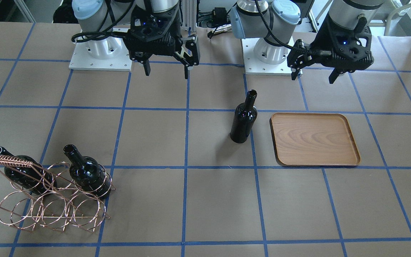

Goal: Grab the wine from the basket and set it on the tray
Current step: 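Set the bottle upright beside the tray and open the right gripper, then lower the left gripper onto the bottle neck and grasp it while the right arm withdraws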

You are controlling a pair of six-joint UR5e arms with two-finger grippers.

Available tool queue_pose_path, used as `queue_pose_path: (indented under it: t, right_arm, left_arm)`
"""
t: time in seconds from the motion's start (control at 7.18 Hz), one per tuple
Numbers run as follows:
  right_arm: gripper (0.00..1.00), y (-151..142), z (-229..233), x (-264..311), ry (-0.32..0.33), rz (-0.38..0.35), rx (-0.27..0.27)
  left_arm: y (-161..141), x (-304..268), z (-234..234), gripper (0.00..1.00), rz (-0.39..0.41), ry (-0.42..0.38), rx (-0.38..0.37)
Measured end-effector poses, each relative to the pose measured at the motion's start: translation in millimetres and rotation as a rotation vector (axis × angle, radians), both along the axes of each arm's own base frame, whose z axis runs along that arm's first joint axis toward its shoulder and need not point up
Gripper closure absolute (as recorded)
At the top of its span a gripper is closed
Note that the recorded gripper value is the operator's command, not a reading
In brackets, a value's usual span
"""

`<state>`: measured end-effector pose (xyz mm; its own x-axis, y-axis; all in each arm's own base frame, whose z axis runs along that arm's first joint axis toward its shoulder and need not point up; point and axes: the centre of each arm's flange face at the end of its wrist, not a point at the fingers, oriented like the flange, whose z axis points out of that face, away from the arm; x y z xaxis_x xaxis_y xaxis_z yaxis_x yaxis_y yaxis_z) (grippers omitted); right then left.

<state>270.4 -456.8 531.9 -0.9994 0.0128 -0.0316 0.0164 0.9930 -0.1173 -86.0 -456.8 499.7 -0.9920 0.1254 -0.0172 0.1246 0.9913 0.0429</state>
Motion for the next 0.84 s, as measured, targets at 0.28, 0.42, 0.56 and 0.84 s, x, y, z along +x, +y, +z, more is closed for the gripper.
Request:
queue_pose_path:
  t: [0.28,0.42,0.56,0.84]
  right_arm:
    - [0.0,-16.2,14.9,-56.8,0.023,0.079,-0.029]
    - [0.0,-20.1,19.4,-79.4,0.041,0.106,-0.032]
    - [0.0,-21.5,21.9,-98.7,0.06,0.117,-0.023]
    - [0.0,-18.2,23.2,-114.6,0.073,0.13,0.0]
  left_arm:
    - [10.8,-29.7,-18.2,0.0,-0.032,0.005,0.035]
    - [14.4,-44.3,-27.1,0.0,-0.022,0.002,0.051]
    - [15.5,-55.1,-38.3,0.0,-0.017,0.0,0.065]
    - [12.4,-66.1,-64.2,0.0,-0.02,0.025,0.083]
